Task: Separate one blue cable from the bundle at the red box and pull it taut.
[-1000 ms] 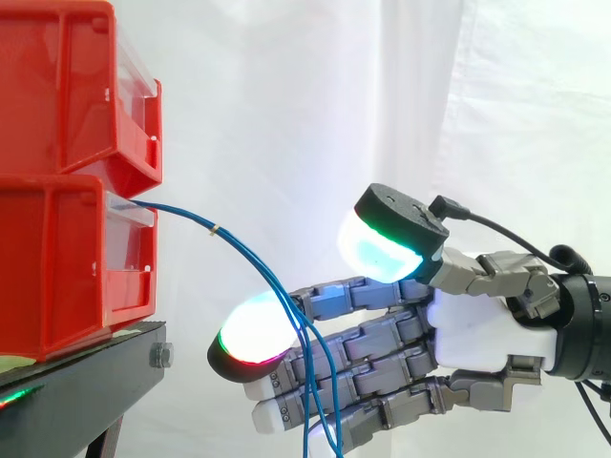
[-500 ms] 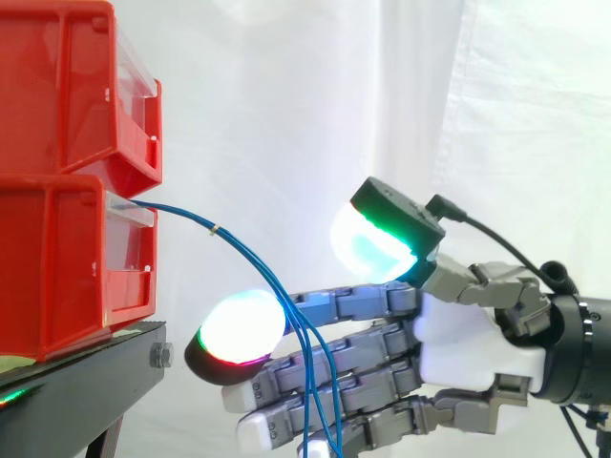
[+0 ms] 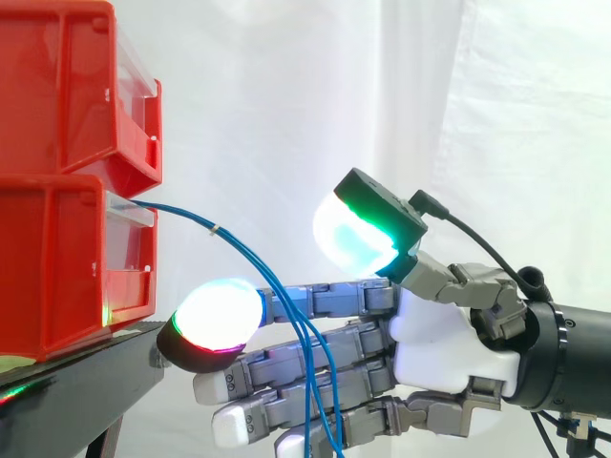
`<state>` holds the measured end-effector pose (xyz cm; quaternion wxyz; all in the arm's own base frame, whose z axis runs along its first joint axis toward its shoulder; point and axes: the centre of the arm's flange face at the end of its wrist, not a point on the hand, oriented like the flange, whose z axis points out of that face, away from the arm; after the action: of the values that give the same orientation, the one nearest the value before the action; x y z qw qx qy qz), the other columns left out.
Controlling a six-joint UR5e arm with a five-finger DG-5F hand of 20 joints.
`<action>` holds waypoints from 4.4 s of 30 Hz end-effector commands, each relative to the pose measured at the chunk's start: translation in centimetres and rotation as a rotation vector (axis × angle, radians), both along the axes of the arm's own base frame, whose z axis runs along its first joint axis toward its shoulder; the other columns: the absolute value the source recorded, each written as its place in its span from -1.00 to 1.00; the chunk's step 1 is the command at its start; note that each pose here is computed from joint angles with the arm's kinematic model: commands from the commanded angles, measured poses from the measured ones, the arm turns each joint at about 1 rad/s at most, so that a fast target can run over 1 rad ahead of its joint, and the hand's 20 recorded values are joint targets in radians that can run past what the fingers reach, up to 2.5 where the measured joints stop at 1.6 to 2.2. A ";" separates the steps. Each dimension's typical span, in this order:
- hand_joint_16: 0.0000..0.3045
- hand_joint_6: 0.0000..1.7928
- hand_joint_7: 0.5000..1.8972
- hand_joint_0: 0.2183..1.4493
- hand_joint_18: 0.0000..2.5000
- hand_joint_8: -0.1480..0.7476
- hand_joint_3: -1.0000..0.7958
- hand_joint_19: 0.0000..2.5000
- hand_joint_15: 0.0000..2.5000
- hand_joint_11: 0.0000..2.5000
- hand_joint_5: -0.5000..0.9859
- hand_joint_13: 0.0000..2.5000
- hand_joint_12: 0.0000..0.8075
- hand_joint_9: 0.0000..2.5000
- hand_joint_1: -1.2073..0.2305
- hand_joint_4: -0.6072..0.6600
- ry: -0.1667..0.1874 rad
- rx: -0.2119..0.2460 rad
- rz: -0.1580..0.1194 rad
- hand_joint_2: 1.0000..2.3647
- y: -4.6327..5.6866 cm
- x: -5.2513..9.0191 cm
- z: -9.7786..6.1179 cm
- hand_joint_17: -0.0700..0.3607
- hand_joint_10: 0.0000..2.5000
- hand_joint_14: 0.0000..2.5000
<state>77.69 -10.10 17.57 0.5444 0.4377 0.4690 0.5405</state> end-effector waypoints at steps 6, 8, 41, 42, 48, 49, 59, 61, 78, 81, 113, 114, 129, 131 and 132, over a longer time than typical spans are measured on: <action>-0.65 -0.44 -0.64 -0.41 -0.43 0.13 -0.42 -0.51 -0.71 -0.73 -0.63 -0.51 0.02 -0.63 -0.15 0.37 -0.004 0.072 0.043 -1.00 -0.2 0.0 0.1 -0.11 -0.99 -0.99; -0.65 -0.44 -0.64 -0.41 -0.42 0.13 -0.41 -0.51 -0.70 -0.73 -0.63 -0.51 0.01 -0.62 -0.15 0.37 -0.004 0.076 0.043 -1.00 -0.1 0.0 0.1 -0.11 -0.99 -0.99; -0.65 -0.44 -0.51 -0.35 -0.40 0.14 -0.33 -0.50 -0.69 -0.71 -0.59 -0.48 0.01 -0.58 -0.17 0.45 -0.059 0.116 0.076 -0.99 -1.5 0.5 1.4 -0.11 -0.99 -0.99; -0.65 -0.44 -0.50 -0.35 -0.40 0.14 -0.33 -0.49 -0.69 -0.71 -0.58 -0.48 0.01 -0.57 -0.17 0.45 -0.059 0.111 0.078 -0.99 -1.3 0.5 1.2 -0.12 -0.99 -0.99; -0.65 -0.44 -0.43 -0.37 -0.39 0.14 -0.35 -0.50 -0.68 -0.70 -0.57 -0.48 0.01 -0.57 -0.18 0.47 -0.060 0.108 0.079 -0.99 -1.2 0.5 1.3 -0.11 -0.99 -0.99; -0.65 -0.44 -0.41 -0.37 -0.39 0.15 -0.35 -0.50 -0.68 -0.69 -0.57 -0.48 0.01 -0.56 -0.18 0.48 -0.059 0.109 0.078 -0.99 -1.2 0.5 1.2 -0.11 -0.99 -0.99; -0.65 -0.44 -0.31 -0.38 -0.39 0.16 -0.35 -0.50 -0.68 -0.68 -0.55 -0.47 0.02 -0.55 -0.18 0.48 -0.024 0.101 0.073 -0.99 -1.1 0.9 -1.0 -0.12 -0.99 -0.99; -0.65 -0.44 -0.30 -0.38 -0.39 0.16 -0.35 -0.50 -0.68 -0.68 -0.55 -0.47 0.02 -0.55 -0.18 0.47 -0.025 0.090 0.071 -0.99 -1.1 1.0 -1.0 -0.12 -0.99 -0.99; -0.65 -0.44 -0.15 -0.36 -0.39 0.16 -0.32 -0.50 -0.67 -0.66 -0.53 -0.46 0.01 -0.53 -0.18 0.44 -0.041 0.048 0.068 -0.99 -1.6 1.7 0.5 -0.12 -0.99 -0.99; -0.65 -0.44 -0.12 -0.33 -0.39 0.16 -0.26 -0.50 -0.68 -0.66 -0.53 -0.46 0.01 -0.53 -0.18 0.42 -0.041 0.048 0.069 -0.98 -1.6 1.7 0.4 -0.12 -0.99 -0.99; -0.65 -0.44 -0.03 -0.38 -0.37 0.18 -0.35 -0.48 -0.66 -0.63 -0.52 -0.44 0.01 -0.50 -0.16 0.39 -0.022 -0.043 0.022 -0.99 -2.1 1.9 1.0 -0.12 -0.99 -0.99; -0.65 -0.44 -0.02 -0.38 -0.37 0.18 -0.35 -0.49 -0.67 -0.63 -0.51 -0.44 0.01 -0.49 -0.16 0.37 -0.014 -0.044 0.020 -0.99 -2.1 1.9 1.0 -0.11 -0.99 -0.99; -0.65 -0.44 0.00 -0.36 -0.36 0.18 -0.32 -0.48 -0.66 -0.61 -0.51 -0.43 0.01 -0.48 -0.18 0.38 -0.007 -0.047 0.035 -0.99 -0.8 2.5 2.1 -0.12 -0.99 -0.99; -0.65 -0.44 0.01 -0.36 -0.36 0.18 -0.31 -0.48 -0.66 -0.62 -0.51 -0.43 0.01 -0.48 -0.18 0.37 -0.005 -0.047 0.033 -0.99 -0.9 2.5 2.1 -0.12 -0.99 -0.99; -0.65 -0.44 0.01 -0.36 -0.36 0.18 -0.30 -0.48 -0.66 -0.61 -0.51 -0.43 0.00 -0.48 -0.18 0.37 -0.004 -0.047 0.035 -0.99 -0.9 2.5 2.1 -0.12 -0.99 -0.99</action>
<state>80.20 -11.02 19.65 0.5470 0.4152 0.4871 0.5396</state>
